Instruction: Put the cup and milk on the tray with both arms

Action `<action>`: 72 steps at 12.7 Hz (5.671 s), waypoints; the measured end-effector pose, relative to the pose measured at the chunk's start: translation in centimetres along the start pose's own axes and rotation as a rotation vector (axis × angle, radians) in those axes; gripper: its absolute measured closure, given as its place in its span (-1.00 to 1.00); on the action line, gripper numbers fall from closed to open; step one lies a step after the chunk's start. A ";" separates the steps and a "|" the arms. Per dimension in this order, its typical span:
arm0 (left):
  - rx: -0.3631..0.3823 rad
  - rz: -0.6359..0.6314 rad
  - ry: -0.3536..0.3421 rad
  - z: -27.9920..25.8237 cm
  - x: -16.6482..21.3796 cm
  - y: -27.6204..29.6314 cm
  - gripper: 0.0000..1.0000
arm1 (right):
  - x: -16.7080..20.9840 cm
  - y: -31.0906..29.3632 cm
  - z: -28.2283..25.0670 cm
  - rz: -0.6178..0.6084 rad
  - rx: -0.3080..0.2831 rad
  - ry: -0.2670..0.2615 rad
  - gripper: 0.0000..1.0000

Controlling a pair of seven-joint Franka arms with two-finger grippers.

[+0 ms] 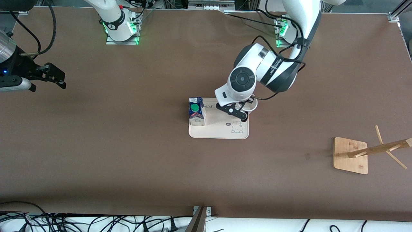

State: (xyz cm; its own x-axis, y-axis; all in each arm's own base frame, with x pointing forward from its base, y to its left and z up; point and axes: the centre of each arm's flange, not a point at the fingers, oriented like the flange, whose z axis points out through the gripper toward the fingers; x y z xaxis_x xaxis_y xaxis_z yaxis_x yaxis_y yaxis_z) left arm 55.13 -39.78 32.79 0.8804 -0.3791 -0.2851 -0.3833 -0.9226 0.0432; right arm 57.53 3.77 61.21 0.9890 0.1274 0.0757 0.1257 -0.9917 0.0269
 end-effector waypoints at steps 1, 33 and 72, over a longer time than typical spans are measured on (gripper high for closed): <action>-0.001 0.004 -0.007 0.9 0.6 0.2 0.83 | 0.0 0.0 0.0 0.000 0.000 0.001 -1.00; -0.041 -0.170 0.043 -10.1 -2.1 -12.5 -1.00 | 0.1 0.1 0.0 0.001 0.000 0.005 -1.00; 0.006 -0.397 0.325 -25.3 -16.0 -38.2 -1.00 | 0.1 0.0 0.0 0.000 0.000 0.005 -1.00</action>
State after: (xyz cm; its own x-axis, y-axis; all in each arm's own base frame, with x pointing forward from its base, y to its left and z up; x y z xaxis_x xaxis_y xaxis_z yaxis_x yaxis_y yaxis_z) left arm 62.72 -0.29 59.90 0.9994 -0.0032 0.0343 -0.0027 -0.9999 -0.0141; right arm 57.60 3.77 61.24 0.9886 0.1274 0.0808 0.1256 -0.9917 0.0272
